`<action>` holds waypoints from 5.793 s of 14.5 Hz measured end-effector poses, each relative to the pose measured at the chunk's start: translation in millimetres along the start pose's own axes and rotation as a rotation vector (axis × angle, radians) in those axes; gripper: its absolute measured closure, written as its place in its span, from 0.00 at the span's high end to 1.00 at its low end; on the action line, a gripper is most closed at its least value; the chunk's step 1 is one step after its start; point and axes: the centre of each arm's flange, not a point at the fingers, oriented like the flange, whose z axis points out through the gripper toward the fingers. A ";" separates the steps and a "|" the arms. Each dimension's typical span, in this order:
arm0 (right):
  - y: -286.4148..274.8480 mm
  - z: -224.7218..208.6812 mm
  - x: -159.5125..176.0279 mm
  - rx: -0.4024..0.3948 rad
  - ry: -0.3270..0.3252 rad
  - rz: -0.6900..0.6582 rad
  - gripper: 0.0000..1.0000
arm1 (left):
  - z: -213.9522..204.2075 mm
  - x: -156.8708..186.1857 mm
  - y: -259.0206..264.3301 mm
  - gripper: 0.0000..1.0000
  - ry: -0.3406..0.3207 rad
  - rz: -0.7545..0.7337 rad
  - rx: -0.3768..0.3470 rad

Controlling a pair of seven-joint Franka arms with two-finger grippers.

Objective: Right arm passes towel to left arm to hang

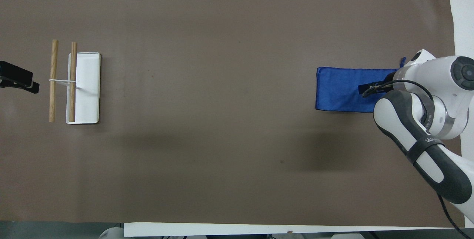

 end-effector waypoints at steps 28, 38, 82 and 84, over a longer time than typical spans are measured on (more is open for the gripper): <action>-59.2 -50.9 28.3 0.038 -0.160 0.147 0.05 | 40.7 -9.8 11.0 1.00 -0.029 -0.453 -0.134; -302.5 -154.4 38.9 0.224 -0.280 0.802 0.05 | 73.8 -22.0 62.0 1.00 -0.136 -1.190 -0.466; -461.2 -206.3 34.6 0.850 -0.477 1.274 0.87 | 125.8 -25.6 143.6 0.03 -0.082 -1.378 -0.706; -458.2 -201.6 34.1 0.807 -0.429 1.202 1.00 | 117.4 -14.0 139.9 0.03 -0.044 -1.307 -0.720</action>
